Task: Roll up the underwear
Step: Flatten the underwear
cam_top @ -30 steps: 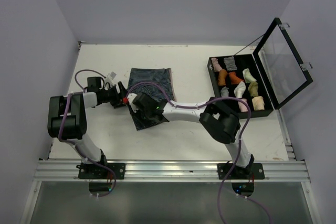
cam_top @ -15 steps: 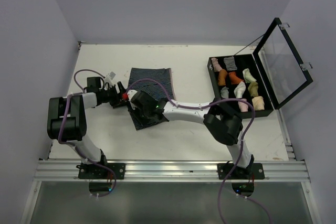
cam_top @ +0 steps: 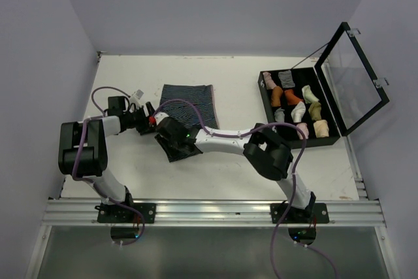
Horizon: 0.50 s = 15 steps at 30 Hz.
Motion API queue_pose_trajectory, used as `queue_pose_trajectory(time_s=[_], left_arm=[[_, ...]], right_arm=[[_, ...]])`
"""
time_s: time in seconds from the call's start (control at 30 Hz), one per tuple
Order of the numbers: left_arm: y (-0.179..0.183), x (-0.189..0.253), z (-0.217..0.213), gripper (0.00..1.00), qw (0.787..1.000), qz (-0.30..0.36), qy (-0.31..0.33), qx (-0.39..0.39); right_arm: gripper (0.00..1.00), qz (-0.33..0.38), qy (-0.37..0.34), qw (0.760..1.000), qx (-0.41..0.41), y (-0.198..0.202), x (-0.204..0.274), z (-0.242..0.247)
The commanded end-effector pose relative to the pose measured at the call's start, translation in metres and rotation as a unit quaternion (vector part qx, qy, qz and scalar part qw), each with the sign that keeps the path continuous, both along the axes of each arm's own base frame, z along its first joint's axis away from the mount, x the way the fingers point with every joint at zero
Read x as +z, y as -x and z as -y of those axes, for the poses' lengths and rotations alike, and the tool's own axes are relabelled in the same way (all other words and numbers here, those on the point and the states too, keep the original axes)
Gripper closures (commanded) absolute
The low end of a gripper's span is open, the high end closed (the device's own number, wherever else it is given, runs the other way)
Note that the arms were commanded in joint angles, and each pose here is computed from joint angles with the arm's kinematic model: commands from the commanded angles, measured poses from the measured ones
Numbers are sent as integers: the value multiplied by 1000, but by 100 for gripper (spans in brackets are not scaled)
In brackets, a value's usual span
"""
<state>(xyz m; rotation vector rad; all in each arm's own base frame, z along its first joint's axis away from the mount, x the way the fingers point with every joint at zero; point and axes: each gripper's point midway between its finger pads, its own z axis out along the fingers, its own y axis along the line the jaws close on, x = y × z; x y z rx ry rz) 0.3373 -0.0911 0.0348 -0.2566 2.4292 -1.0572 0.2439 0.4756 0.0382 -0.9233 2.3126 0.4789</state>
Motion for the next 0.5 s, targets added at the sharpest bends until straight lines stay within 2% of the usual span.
queue_pose_trajectory(time_s=[0.0, 0.23, 0.47], left_arm=[[12, -27, -16, 26, 998, -40, -47, 30], [14, -27, -16, 25, 998, -39, -47, 30], [14, -27, -15, 24, 998, -39, -45, 31]], right_arm=[[64, 14, -5, 999, -39, -10, 6, -3], [64, 10, 1, 999, -52, -11, -2, 0], [61, 7, -16, 998, -55, -10, 11, -4]])
